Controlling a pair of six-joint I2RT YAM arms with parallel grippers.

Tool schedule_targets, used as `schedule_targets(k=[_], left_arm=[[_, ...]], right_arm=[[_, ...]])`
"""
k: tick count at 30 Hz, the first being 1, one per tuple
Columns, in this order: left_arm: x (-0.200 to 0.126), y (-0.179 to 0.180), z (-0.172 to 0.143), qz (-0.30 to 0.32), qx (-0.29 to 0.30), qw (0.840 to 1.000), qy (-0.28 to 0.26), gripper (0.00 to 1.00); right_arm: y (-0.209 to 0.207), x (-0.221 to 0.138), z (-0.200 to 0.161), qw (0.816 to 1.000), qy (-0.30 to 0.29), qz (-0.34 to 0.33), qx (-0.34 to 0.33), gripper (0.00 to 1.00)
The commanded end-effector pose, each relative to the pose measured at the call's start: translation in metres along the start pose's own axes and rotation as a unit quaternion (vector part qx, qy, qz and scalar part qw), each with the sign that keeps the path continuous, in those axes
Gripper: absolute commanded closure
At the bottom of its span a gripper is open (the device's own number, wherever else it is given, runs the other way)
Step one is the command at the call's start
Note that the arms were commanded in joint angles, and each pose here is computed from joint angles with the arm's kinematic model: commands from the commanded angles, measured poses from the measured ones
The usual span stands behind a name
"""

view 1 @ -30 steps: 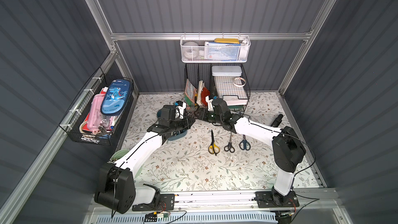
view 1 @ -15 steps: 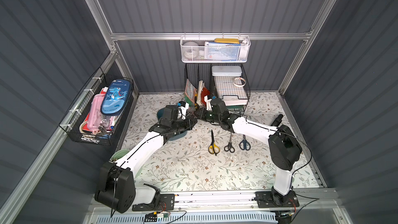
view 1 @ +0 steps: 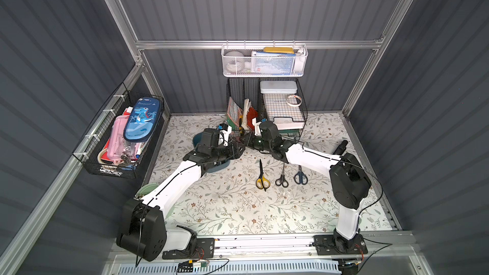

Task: Take the scissors out of the storage box
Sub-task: Pick up the scissors from the storage box, then place the scissors at the center of the board.

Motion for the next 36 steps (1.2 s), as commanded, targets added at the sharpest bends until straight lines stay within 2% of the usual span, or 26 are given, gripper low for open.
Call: schedule_targets(k=[1,4,6,9,15,21,36], left_arm=[[-0.016,-0.012,0.013,0.003,0.019,1.000,-0.015,0.34],[-0.024,-0.008,0.020,0.049,0.015,0.998,-0.026,0.30],[-0.026,0.002,0.024,0.104,0.007,0.994,-0.027,0.29],[-0.025,0.021,0.027,0.154,-0.013,0.988,-0.025,0.28],[-0.023,0.052,0.030,0.169,-0.076,0.982,-0.026,0.29],[-0.024,0.057,0.028,0.187,-0.078,0.979,-0.024,0.29],[-0.023,0.062,0.025,0.195,-0.077,0.977,-0.023,0.29]], right_arm=[[-0.009,-0.001,-0.009,0.999,0.031,-0.002,-0.015,0.97],[-0.019,-0.004,-0.018,0.997,0.066,-0.009,-0.031,0.97],[-0.027,-0.006,-0.029,0.994,0.106,-0.009,-0.038,0.97],[-0.040,-0.006,-0.048,0.986,0.161,-0.012,-0.037,0.97],[-0.053,0.004,-0.081,0.978,0.206,0.029,-0.006,0.99],[-0.062,0.014,-0.106,0.973,0.231,0.023,-0.003,0.98],[-0.088,0.017,-0.130,0.967,0.255,-0.019,0.007,0.94]])
Point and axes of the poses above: each gripper's point midway between its finger pads, its own x axis out along the fingers, its own y axis along the line the jaws close on, z = x × y, the point moved 7 cm from there along -x, back along the fingers, and after that the axes turned 6 degrees about -x, right-handed, at the moved point
